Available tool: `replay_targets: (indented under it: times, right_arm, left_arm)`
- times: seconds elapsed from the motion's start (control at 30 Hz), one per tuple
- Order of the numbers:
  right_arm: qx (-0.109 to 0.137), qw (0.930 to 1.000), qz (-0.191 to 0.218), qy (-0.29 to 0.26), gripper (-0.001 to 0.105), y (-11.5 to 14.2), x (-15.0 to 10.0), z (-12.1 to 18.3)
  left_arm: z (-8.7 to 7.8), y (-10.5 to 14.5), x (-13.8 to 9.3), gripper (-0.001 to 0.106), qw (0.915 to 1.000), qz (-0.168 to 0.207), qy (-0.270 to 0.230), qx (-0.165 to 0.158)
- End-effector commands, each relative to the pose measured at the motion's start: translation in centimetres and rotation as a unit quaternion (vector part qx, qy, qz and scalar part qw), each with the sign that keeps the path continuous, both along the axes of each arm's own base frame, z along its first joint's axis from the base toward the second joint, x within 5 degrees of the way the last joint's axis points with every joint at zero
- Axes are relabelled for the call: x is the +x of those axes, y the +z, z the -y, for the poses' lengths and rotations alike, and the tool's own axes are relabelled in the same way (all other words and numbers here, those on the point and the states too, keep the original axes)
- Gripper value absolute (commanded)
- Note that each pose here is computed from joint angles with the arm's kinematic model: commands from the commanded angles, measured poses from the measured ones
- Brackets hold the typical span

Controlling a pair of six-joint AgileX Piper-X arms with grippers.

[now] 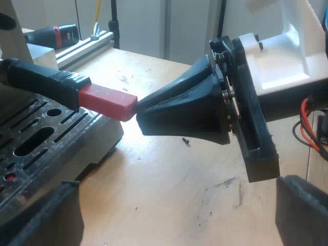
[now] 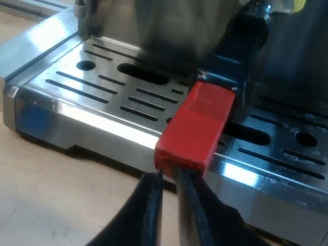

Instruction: Grind coffee beans and then tamp

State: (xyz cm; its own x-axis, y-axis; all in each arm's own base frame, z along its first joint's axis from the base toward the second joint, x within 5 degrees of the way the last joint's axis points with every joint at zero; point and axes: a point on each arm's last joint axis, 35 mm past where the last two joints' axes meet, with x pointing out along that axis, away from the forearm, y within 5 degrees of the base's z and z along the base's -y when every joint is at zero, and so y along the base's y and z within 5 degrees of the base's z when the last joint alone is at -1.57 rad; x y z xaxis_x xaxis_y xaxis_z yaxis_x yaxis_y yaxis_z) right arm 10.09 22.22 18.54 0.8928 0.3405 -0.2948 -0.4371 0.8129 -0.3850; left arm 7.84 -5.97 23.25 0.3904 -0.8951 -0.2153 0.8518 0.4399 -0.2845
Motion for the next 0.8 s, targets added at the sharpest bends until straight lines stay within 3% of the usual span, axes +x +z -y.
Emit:
replay_targets:
  times: [0.03, 0.27, 0.33, 0.4, 0.5, 0.63, 0.8]
  right_arm:
    - [0.01, 0.999, 0.028, -0.032, 0.013, 0.8, -0.2, -0.3]
    - [-0.01, 0.9997, 0.022, -0.001, 0.014, 0.2, -2.8, -0.8]
    - [-0.007, 0.9997, 0.022, -0.006, 0.022, 0.1, -3.4, -0.8]
    - [-0.003, 0.9998, 0.017, 0.002, 0.042, 0.1, -4.1, -0.8]
    - [0.003, 0.9998, 0.019, 0.011, 0.059, 0.5, -4.5, -0.7]
    - [0.014, 0.9995, 0.028, -0.005, 0.061, 1.6, -4.4, -0.6]
    - [-0.012, 0.9993, 0.032, -0.014, 0.061, 3.7, -4.3, -1.3]
  left_arm:
    - [0.1, 0.2, 0.0, 0.078, 1.0, -0.001, -0.006, -0.004]
    - [0.1, 0.2, 0.0, 0.078, 1.0, -0.001, -0.006, -0.004]
    - [0.1, 0.2, 0.0, 0.078, 1.0, 0.0, -0.006, -0.005]
    - [0.1, 0.2, 0.0, 0.078, 1.0, 0.0, -0.006, -0.005]
    - [0.1, 0.2, 0.0, 0.078, 1.0, 0.002, -0.006, -0.005]
    - [0.1, 0.2, 0.0, 0.078, 1.0, 0.001, -0.006, -0.005]
    - [0.1, 0.3, 0.0, 0.078, 1.0, 0.005, -0.006, -0.006]
